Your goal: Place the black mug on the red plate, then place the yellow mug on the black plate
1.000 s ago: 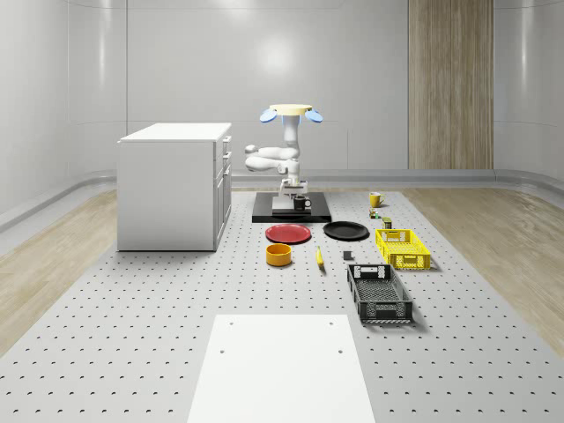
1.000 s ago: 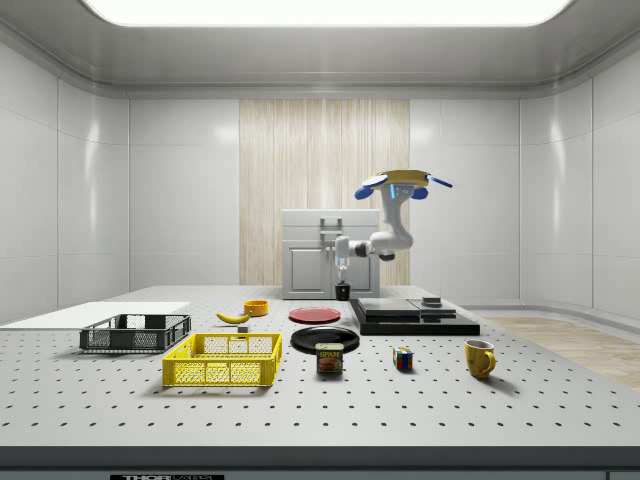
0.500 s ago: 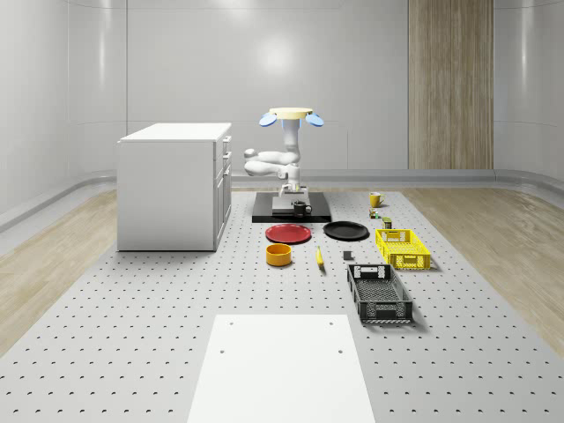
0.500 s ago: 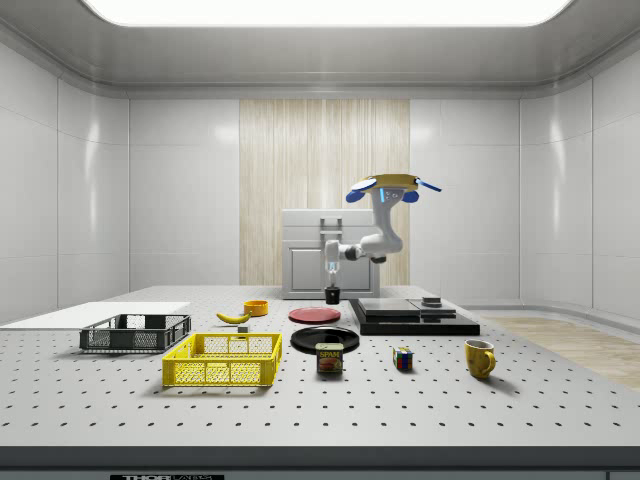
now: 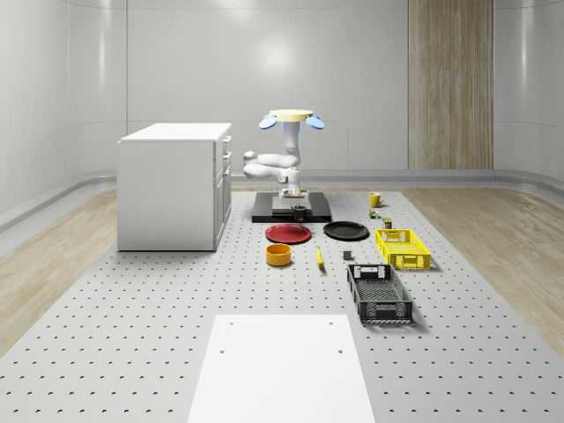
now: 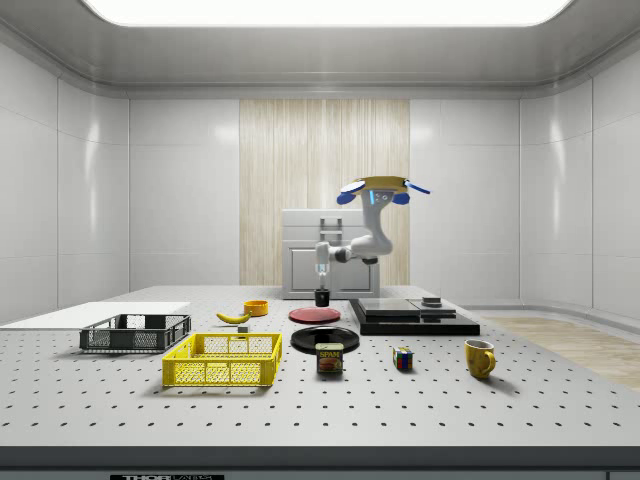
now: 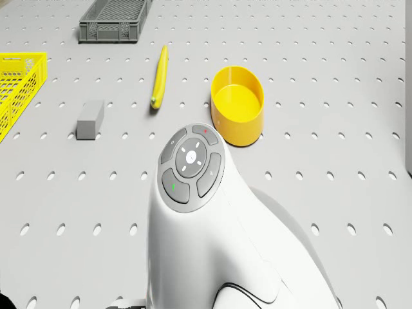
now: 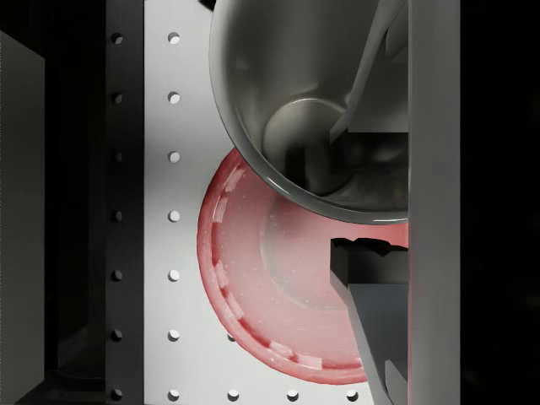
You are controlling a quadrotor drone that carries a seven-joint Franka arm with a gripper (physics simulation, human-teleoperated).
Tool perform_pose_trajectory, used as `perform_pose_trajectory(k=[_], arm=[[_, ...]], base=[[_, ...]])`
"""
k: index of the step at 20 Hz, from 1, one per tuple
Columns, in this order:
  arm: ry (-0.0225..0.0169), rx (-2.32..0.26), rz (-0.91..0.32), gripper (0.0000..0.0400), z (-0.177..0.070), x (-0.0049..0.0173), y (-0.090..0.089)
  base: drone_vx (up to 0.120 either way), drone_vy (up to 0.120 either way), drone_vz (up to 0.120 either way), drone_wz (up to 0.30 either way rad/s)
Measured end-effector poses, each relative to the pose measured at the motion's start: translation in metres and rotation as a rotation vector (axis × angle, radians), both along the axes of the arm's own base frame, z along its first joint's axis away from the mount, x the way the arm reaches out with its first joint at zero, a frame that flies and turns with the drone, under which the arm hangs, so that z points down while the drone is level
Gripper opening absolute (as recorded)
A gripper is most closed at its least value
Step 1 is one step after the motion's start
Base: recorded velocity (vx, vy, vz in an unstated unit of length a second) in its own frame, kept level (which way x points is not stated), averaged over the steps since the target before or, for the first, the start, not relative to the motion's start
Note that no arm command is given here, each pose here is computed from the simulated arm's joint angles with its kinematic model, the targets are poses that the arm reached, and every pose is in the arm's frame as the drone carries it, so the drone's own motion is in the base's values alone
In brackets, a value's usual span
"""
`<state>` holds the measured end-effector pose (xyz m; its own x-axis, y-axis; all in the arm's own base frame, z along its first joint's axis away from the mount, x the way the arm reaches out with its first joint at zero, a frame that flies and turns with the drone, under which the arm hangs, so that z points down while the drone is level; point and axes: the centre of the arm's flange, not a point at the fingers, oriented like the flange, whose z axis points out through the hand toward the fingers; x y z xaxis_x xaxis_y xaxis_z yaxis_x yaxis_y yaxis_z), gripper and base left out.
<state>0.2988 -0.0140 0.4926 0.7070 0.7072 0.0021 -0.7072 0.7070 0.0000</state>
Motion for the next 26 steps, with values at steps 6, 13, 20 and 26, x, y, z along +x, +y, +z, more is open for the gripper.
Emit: perform_pose_trajectory(k=[6, 13, 20, 26], arm=[[0.0, 0.0, 0.0, 0.011, 0.0, 0.0, 0.007], [0.0001, 0.0, 0.0, 0.011, 0.0, 0.0, 0.036], [0.0002, 0.0, 0.0, 0.011, 0.004, 0.0, 0.068], [0.0002, 0.0, 0.0, 0.011, 0.024, 0.0, 0.079]], base=[[0.04, 0.0, 0.0, 0.0], [0.0, 0.0, 0.0, 0.0], [0.0, 0.0, 0.0, 0.0], [0.0, 0.0, 0.0, 0.0]])
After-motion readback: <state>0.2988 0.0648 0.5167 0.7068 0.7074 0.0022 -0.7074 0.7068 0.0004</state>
